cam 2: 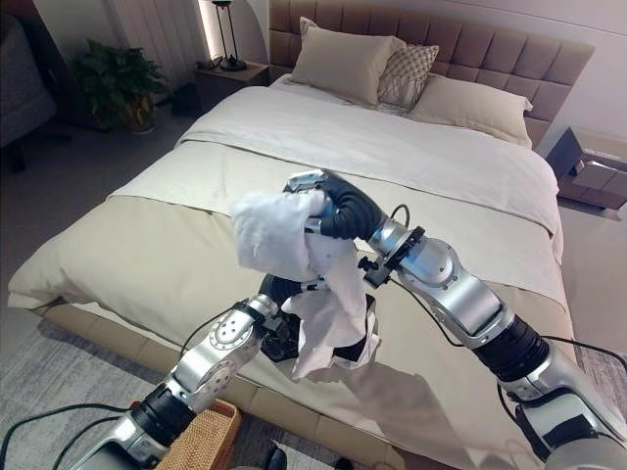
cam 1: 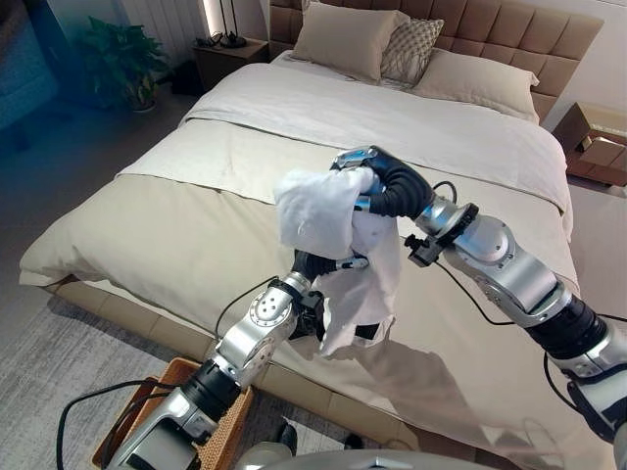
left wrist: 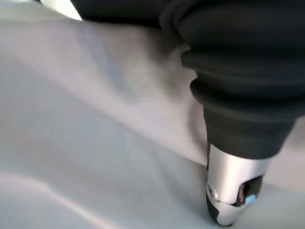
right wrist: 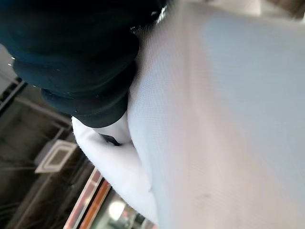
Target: Pick up clothes into the bucket
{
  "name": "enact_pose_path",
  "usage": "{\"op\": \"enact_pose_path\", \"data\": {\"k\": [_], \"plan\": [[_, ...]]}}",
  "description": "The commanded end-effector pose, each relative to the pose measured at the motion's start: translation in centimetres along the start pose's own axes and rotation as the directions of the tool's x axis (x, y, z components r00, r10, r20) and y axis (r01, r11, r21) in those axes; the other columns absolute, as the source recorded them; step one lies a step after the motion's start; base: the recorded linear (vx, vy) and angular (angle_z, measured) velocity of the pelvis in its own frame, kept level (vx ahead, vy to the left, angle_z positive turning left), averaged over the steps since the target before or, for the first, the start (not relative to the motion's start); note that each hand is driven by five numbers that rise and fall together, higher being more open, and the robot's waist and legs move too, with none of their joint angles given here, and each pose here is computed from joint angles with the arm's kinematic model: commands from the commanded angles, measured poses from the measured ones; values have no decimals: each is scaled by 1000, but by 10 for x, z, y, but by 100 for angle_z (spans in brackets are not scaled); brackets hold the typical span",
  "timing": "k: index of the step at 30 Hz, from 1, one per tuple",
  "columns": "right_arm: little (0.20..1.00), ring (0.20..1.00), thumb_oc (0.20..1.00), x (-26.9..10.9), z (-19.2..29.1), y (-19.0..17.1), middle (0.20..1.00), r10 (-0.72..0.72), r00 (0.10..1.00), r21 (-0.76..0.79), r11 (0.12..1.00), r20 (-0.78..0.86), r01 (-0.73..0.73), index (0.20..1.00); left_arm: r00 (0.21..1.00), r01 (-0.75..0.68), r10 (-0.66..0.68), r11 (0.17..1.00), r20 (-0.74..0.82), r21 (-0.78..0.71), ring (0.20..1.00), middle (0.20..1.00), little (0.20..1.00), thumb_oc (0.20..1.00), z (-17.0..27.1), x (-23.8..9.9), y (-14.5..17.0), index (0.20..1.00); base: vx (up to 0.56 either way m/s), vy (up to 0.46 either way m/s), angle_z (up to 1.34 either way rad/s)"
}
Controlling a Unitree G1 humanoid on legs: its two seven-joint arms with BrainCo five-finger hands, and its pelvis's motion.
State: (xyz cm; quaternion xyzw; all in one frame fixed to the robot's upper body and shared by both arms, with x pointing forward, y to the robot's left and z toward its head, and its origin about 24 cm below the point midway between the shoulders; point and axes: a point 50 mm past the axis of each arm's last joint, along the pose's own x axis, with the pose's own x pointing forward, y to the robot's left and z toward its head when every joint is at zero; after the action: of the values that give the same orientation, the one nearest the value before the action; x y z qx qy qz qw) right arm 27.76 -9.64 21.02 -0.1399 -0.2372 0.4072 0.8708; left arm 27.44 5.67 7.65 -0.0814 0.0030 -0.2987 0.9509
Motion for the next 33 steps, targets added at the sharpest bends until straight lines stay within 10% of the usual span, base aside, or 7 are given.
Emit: {"op": "enact_pose_path", "data": {"k": [1,3,4,6,9,19,33], "plan": [[200,200,200,15,43,11,200,95,968,48,993,232,-109,200,988,149,-145,986,59,-78,1000,1000,1000,1000,17,19,-23,1000,0,0,0],[200,200,200,14,40,16,200,121,967,110,983,226,-149,200,981,190,-186,977,46,-99,1000,1000,1000,1000,17,19,-27,1000,7,-1,8],[200,200,200,13,39,20,200,137,964,133,976,229,-170,200,983,181,-177,977,40,-109,213,213,213,213,15,17,-24,213,10,-1,8],[200,200,200,13,40,22,200,145,961,131,975,234,-179,200,986,168,-164,978,38,-127,200,200,200,200,13,16,-22,200,0,0,0],[1000,1000,1000,13,40,19,1000,126,964,123,980,232,-158,1000,992,123,-120,979,33,-164,200,200,200,200,7,12,-14,200,0,0,0],[1000,1000,1000,-22,12,-14,1000,-187,972,127,977,141,170,1000,969,-157,202,948,141,-276,200,200,200,200,19,-22,44,200,1,4,-1],[1000,1000,1000,-168,-112,8,1000,-586,659,110,702,-472,703,1000,471,-812,819,547,328,-202,200,200,200,200,42,-201,162,200,-14,3,12]]}}
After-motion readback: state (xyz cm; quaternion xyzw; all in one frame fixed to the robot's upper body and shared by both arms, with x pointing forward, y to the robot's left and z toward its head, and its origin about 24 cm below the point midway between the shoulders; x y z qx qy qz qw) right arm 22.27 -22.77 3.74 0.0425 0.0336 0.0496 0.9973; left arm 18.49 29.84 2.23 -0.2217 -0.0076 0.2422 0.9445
